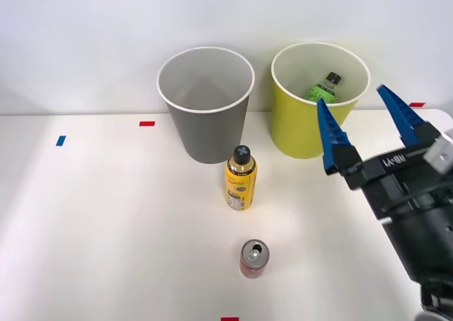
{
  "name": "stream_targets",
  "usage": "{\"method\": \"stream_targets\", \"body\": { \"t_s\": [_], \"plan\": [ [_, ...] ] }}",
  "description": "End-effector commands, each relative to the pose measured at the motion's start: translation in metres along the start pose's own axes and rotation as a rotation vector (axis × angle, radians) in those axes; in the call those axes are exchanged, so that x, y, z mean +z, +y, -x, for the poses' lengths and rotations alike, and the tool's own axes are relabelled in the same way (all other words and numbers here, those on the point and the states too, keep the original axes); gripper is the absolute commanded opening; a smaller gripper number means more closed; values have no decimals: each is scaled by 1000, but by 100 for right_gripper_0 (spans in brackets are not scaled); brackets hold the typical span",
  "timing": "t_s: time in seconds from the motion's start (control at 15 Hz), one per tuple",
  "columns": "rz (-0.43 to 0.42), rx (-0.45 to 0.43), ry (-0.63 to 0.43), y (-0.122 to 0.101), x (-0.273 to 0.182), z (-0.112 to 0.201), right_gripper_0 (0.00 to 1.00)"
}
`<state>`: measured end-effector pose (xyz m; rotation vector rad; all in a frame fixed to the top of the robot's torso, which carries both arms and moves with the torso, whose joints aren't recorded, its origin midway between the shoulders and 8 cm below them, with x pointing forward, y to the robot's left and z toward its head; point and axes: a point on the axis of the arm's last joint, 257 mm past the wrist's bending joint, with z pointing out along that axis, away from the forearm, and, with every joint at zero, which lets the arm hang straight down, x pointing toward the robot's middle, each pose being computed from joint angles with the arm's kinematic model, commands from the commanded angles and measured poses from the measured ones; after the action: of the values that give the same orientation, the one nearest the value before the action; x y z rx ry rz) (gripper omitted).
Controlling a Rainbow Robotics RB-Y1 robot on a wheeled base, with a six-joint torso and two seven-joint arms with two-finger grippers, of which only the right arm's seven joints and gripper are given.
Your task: Put cans in the gray bin, plastic bottles in the light green bin
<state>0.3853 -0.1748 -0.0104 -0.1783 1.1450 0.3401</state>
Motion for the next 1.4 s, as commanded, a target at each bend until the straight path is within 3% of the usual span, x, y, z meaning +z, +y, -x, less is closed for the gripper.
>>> {"method": "stream_targets", "body": {
  "t_s": [0.07, 0.47, 0.67, 1.0, 1.4],
  "plan": [
    [-155, -30, 57, -35, -49, -7, 94],
    [-373, -6, 180, -70, -111, -44, 94],
    [-467, 2, 221, -88, -139, -77, 94],
    [-521, -65, 248, -102, -166, -121, 94],
    [-542, -118, 322, -104, -193, -134, 94]
  ]
}}
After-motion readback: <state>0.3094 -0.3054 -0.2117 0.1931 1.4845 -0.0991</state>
